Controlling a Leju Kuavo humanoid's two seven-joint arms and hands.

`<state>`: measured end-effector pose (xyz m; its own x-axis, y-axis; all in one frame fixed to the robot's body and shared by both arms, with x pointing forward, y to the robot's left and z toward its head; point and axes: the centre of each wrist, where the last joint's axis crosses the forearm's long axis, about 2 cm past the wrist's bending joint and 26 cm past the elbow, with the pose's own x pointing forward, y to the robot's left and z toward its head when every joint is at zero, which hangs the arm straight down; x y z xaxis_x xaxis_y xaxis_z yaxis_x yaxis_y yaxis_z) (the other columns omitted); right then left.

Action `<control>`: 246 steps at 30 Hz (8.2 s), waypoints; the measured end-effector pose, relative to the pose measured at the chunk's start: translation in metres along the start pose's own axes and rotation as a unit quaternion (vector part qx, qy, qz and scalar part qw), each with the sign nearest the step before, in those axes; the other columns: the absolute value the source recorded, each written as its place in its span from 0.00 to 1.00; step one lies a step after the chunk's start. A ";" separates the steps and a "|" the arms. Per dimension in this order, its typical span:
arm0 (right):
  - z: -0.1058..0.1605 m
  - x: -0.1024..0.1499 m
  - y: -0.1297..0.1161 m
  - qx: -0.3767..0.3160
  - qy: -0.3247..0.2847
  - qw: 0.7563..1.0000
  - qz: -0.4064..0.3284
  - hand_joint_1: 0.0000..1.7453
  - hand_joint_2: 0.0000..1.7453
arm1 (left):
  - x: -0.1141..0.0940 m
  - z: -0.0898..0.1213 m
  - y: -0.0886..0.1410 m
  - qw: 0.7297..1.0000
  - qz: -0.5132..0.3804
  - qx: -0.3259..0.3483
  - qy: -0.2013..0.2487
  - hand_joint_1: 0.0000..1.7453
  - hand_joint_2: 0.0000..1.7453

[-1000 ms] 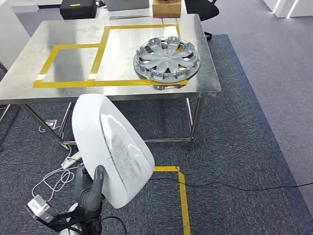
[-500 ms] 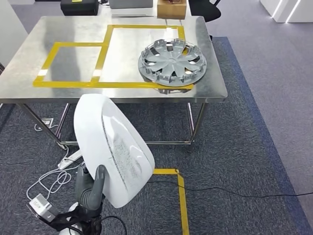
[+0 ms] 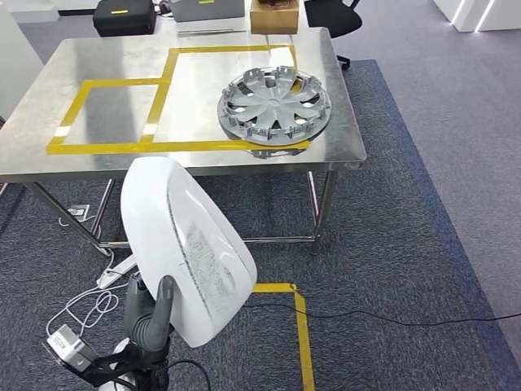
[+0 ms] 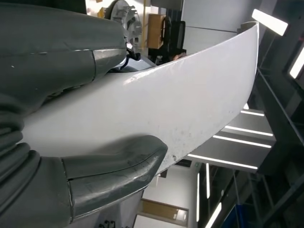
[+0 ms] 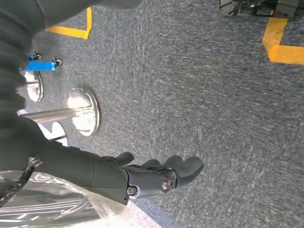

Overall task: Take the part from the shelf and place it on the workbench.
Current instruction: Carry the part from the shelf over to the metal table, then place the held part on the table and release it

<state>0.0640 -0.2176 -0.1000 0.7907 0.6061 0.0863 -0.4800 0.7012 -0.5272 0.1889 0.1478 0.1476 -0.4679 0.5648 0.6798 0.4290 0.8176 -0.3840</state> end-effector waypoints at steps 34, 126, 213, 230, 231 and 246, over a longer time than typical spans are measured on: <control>-0.001 0.002 -0.001 0.007 -0.007 1.000 0.011 0.00 1.00 | 0.000 0.001 0.002 1.000 0.002 -0.024 -0.001 1.00 1.00; -0.003 0.013 -0.008 0.003 -0.024 0.999 0.034 0.00 1.00 | 0.006 0.001 0.005 1.000 0.004 0.014 -0.011 1.00 1.00; -0.005 0.051 -0.022 0.018 -0.075 0.992 0.099 0.00 1.00 | 0.001 -0.118 -0.006 0.993 0.015 -0.115 -0.037 1.00 1.00; -0.002 0.060 -0.020 0.022 -0.088 0.986 0.138 0.00 1.00 | -0.039 -0.244 0.019 0.713 -0.672 -0.199 -0.028 1.00 1.00; -0.002 0.060 -0.020 0.022 -0.088 0.986 0.139 0.00 1.00 | -0.042 -0.246 0.022 0.699 -0.684 -0.207 -0.022 1.00 1.00; -0.001 0.059 -0.018 0.033 -0.098 0.985 0.135 0.00 1.00 | -0.048 -0.268 0.097 0.436 -0.858 -0.249 0.111 1.00 1.00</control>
<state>0.1202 -0.1947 -0.0861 0.5453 0.8303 0.1150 -0.6922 0.5234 -0.4970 0.4602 0.1702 0.2453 -0.3684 -0.8994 -0.2352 -0.2651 -0.1409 0.9539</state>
